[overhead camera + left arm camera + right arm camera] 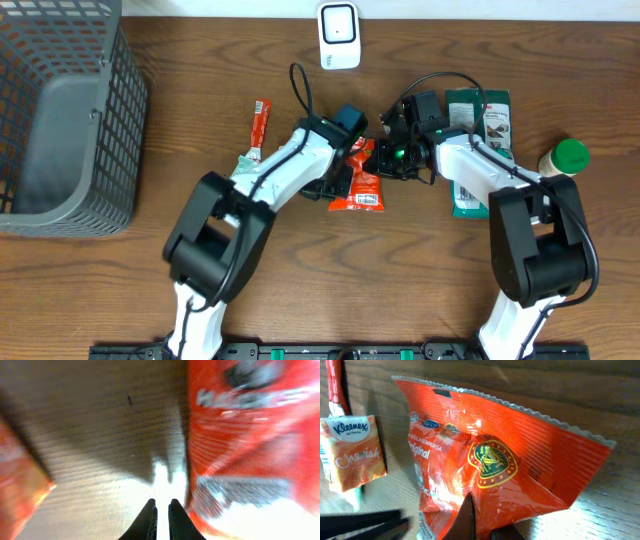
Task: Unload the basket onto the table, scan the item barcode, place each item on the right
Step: 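Pass the Hacks bag from the left gripper to the right gripper, then carry the Hacks bag with the right gripper toward the scanner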
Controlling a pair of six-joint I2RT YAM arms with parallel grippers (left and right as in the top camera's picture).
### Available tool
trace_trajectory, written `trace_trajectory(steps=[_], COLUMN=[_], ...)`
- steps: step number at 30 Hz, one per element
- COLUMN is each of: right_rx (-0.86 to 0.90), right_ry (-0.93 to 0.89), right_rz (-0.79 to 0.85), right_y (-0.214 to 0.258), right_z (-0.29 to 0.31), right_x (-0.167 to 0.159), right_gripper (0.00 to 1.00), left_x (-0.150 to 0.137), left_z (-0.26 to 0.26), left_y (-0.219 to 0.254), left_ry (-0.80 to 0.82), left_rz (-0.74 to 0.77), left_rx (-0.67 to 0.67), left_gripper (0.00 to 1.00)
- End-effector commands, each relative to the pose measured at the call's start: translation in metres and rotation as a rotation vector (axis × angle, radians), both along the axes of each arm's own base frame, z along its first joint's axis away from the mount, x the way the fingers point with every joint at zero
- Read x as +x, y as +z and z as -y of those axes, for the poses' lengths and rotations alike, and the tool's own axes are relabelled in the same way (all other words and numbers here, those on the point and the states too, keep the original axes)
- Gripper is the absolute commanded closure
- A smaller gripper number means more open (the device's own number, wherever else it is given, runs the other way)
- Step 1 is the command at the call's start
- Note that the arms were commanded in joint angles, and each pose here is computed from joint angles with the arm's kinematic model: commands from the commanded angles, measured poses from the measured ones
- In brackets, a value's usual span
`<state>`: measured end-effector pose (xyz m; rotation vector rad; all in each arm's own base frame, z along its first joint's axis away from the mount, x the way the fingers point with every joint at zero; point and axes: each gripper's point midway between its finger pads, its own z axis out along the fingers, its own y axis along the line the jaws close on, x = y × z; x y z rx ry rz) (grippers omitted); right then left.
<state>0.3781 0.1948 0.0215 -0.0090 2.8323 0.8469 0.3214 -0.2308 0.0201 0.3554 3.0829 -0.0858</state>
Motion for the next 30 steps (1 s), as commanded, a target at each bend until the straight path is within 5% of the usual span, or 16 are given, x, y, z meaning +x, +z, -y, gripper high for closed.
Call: trace_trajectory(steps=[1,7,14,24,30], right_rx=[-0.062,-0.118,-0.086,-0.261,-0.416], right_ry=[0.04,0.047,0.088,0.256,0.46], right_rz=[0.168,0.418,0.598,0.829,0.931], right_y=[0.036,0.111,0.196,0.322,0.333], right_z=[0.011,0.023,0.016,-0.02,-0.077], right_x=[0.014,0.025,0.022,0.03,0.049], right_gripper=[0.99,0.99,0.99,0.99,0.99], left_x=[0.018,0.031,0.038,0.034,0.035], left_z=[0.003,-0.028,-0.125,-0.241,-0.26], left_y=[0.081,0.185,0.267,0.301,0.297], left_ry=[0.012,0.092,0.319,0.614,0.666], left_rz=[0.187,0.435,0.669,0.801,0.795], left_rx=[-0.104,-0.223,-0.229,-0.157,-0.131], left_gripper=[0.87,0.66,0.59,0.42,0.25])
